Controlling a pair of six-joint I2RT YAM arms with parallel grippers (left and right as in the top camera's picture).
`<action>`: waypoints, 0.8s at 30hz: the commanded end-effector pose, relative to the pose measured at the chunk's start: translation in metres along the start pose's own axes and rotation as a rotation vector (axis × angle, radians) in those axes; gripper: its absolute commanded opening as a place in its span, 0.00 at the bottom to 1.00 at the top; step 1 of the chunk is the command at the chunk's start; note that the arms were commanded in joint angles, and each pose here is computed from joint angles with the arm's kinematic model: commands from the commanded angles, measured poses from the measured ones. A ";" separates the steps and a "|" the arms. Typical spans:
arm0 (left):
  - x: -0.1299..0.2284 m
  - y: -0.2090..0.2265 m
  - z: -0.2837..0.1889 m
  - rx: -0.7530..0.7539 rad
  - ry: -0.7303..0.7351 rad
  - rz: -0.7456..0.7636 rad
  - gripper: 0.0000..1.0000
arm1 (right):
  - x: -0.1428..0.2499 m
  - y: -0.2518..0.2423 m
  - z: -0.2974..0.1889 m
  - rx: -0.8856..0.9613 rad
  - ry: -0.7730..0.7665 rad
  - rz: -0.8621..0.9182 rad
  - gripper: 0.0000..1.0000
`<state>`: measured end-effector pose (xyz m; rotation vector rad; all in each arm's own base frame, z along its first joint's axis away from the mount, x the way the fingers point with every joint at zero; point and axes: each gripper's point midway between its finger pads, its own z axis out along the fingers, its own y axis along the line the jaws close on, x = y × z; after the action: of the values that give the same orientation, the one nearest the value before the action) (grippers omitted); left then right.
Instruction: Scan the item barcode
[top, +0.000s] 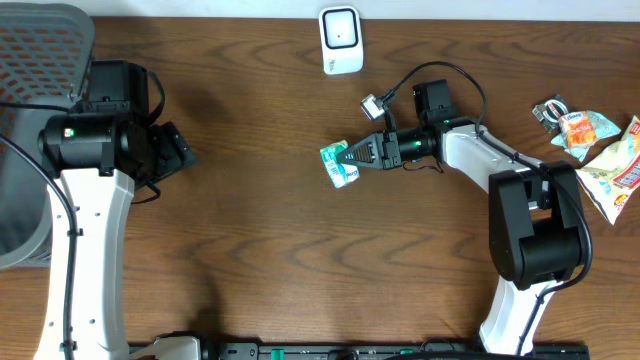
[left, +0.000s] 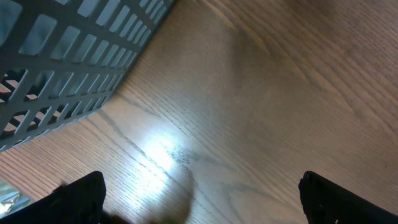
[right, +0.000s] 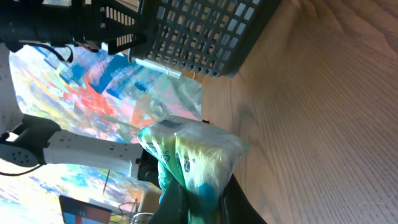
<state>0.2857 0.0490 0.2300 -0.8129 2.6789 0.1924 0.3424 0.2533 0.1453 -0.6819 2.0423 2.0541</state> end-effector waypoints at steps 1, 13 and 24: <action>-0.002 0.002 0.000 -0.012 -0.002 -0.012 0.98 | 0.001 0.002 -0.003 -0.032 -0.006 -0.014 0.01; -0.002 0.002 0.000 -0.012 -0.002 -0.012 0.98 | -0.017 -0.003 -0.028 -0.004 -0.065 -0.036 0.01; -0.002 0.002 0.000 -0.012 -0.002 -0.012 0.98 | -0.017 -0.003 -0.031 -0.001 -0.071 -0.036 0.01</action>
<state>0.2857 0.0490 0.2300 -0.8129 2.6789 0.1924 0.3686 0.2256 0.1504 -0.6329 1.9891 1.9867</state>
